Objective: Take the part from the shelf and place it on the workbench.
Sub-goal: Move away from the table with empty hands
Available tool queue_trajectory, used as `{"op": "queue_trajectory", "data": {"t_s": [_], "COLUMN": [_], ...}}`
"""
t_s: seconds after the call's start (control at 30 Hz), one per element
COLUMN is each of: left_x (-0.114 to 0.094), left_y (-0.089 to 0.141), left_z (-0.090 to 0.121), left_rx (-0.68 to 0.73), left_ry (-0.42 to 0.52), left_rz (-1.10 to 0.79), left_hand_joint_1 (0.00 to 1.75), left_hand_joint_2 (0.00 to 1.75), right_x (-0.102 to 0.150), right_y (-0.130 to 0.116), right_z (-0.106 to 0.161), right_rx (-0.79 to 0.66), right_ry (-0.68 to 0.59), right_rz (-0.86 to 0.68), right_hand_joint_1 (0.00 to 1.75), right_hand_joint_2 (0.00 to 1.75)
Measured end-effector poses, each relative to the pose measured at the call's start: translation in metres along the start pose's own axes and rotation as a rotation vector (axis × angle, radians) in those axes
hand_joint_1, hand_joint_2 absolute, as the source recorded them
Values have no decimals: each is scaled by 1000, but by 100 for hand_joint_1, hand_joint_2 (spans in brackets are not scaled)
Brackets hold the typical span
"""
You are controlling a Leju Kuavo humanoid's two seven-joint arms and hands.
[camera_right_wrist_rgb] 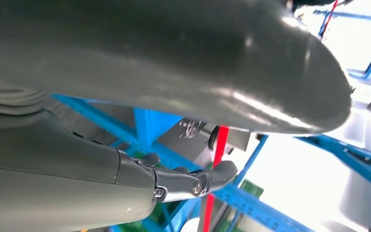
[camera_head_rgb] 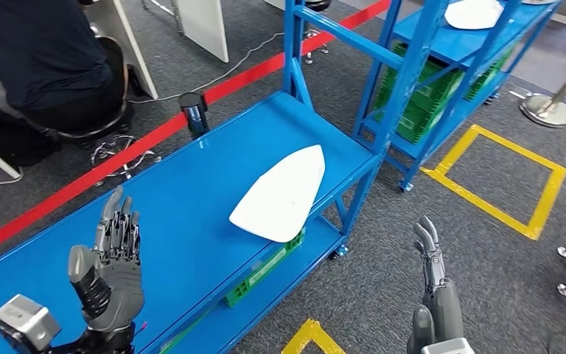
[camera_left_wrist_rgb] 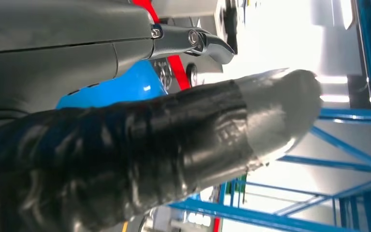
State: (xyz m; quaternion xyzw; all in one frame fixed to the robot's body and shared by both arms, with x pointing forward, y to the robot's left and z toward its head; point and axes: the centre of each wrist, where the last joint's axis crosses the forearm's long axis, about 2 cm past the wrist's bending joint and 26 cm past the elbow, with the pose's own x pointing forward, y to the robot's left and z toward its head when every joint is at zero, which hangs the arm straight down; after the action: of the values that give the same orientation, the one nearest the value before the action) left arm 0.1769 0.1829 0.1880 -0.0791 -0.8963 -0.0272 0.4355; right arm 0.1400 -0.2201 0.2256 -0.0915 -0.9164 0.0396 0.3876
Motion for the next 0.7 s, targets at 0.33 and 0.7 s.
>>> {"op": "queue_trajectory", "data": {"t_s": [0.33,0.7], "left_x": [0,0], "left_y": [0,0], "left_z": [-3,-4], "left_rx": [9,2], "left_ry": [5,7], "left_rz": [-5,-1], "left_hand_joint_1": [0,0], "left_hand_joint_2": [0,0], "right_x": [-2,-6], "right_y": [-2,-1], "right_z": [-5,-4], "right_rx": [1,17], "right_ry": [5,6], "right_rz": [-43,-60], "right_hand_joint_1": [0,0], "right_hand_joint_2": [0,0]}}
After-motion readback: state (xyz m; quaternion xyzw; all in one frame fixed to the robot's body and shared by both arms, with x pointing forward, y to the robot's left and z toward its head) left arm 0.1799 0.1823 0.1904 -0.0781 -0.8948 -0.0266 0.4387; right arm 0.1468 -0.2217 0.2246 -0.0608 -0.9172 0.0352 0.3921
